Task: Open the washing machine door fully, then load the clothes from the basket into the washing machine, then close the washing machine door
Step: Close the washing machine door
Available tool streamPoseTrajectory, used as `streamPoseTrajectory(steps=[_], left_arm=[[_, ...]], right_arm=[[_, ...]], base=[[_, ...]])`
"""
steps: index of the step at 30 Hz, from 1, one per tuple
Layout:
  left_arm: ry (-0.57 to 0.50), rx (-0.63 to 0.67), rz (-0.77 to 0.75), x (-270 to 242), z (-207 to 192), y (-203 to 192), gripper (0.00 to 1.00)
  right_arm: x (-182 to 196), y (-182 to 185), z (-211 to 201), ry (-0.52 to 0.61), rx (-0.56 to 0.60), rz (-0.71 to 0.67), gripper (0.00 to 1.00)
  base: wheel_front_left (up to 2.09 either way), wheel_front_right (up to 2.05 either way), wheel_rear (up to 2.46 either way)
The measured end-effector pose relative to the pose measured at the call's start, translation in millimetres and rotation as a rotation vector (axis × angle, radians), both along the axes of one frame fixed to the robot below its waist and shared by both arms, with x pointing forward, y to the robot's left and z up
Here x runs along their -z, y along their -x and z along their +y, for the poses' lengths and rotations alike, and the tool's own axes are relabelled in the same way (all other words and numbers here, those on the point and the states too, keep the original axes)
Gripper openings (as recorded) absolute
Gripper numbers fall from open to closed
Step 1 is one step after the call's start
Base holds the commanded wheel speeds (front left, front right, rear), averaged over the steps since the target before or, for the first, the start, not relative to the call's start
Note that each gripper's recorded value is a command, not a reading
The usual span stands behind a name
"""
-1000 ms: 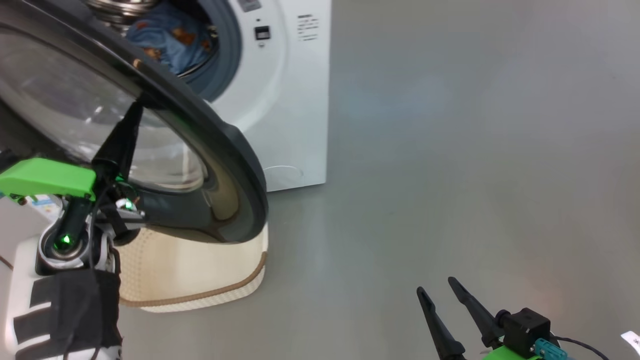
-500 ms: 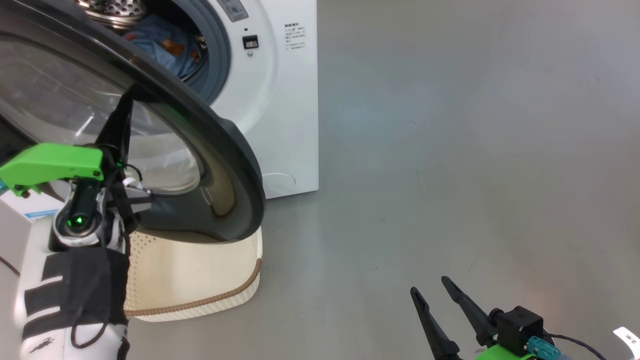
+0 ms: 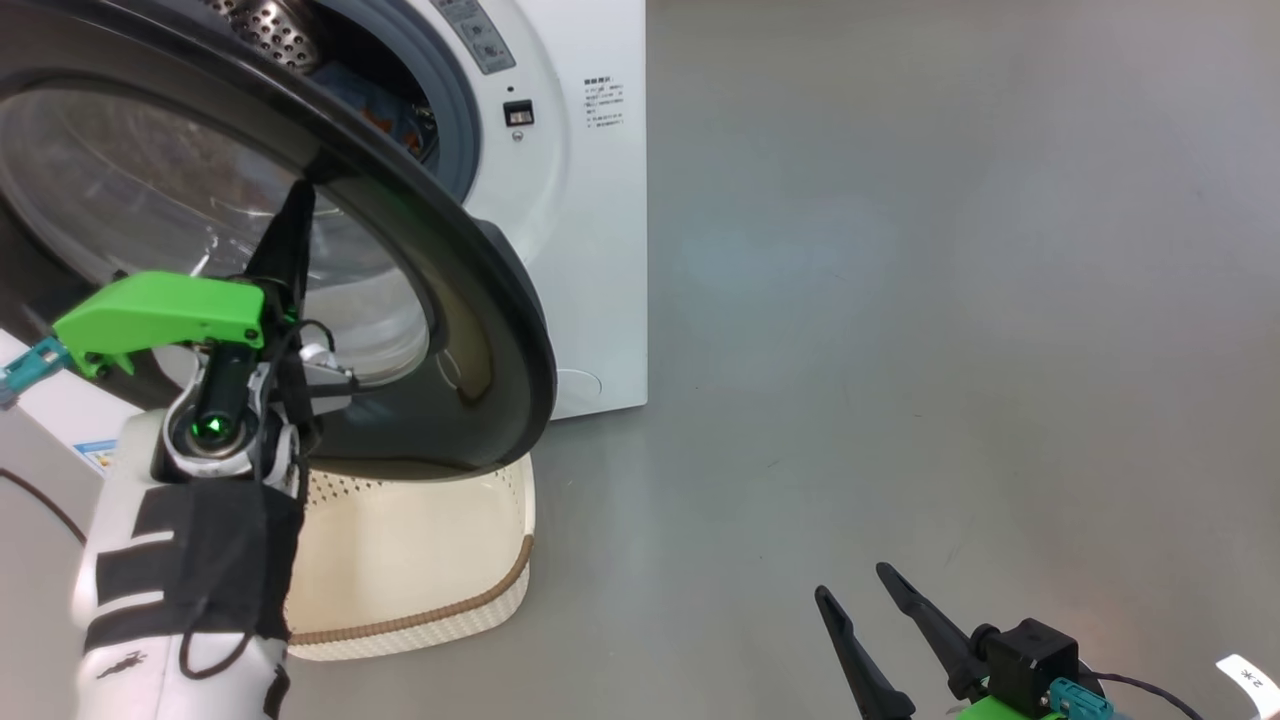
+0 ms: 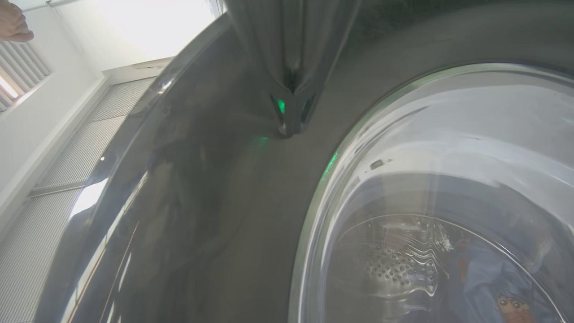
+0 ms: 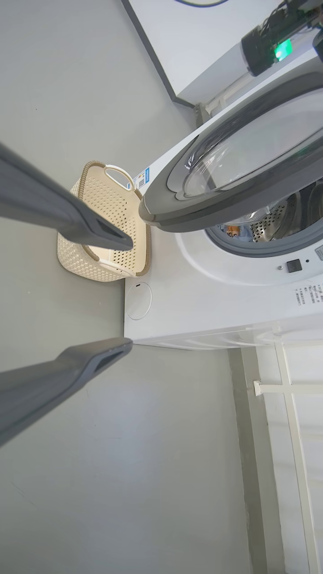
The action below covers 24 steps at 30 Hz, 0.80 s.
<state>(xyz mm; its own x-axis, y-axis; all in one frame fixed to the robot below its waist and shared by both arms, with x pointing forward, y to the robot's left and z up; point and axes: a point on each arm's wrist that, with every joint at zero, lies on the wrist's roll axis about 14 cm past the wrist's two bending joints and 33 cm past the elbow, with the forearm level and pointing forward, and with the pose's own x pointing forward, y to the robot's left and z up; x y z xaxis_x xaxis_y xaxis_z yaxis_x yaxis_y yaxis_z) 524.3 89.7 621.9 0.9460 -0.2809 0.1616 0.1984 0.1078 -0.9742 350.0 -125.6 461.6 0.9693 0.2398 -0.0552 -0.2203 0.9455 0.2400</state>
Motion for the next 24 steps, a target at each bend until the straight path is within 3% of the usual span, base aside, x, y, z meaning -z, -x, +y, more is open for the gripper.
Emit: streamPoseTrajectory(steps=[6, 12, 13, 14, 16, 17, 18, 19, 24], left_arm=[[0.010, 0.009, 0.003, 0, -4, 2, 0.00], [-0.094, -0.031, -0.006, 7, 9, 7, 0.00], [-0.148, -0.048, -0.010, 11, 15, 9, 0.09], [-0.190, -0.070, -0.005, 18, 23, 11, 0.33], [-0.257, -0.101, 0.010, 32, 35, 17, 0.48], [-0.309, -0.115, 0.009, 38, 40, 21, 0.66], [-0.349, -0.126, 0.008, 43, 45, 24, 0.94], [-0.383, -0.140, 0.007, 48, 50, 28, 1.00], [-0.595, -0.224, -0.016, 72, 81, 53, 1.00]], right_arm=[[0, -1, 0, -0.001, 0.002, 0.000, 1.00], [-3, -4, 0, -0.006, 0.003, -0.009, 1.00], [-4, -4, 2, -0.009, 0.001, -0.012, 1.00], [-5, -5, 3, -0.012, 0.000, -0.015, 1.00], [-7, -6, 4, -0.017, -0.001, -0.022, 1.00], [-8, -6, 5, -0.019, -0.002, -0.025, 1.00], [-9, -7, 5, -0.021, 0.000, -0.028, 1.00], [-10, -7, 5, -0.022, 0.002, -0.031, 1.00], [-12, -6, 6, -0.025, -0.001, -0.038, 1.00]], base=[[0.00, 0.00, 0.00], [0.00, 0.00, 0.00], [0.00, 0.00, 0.00], [0.00, 0.00, 0.00], [0.00, 0.00, 0.00], [0.00, 0.00, 0.00], [0.00, 0.00, 0.00], [0.00, 0.00, 0.00], [0.00, 0.00, 0.00]])
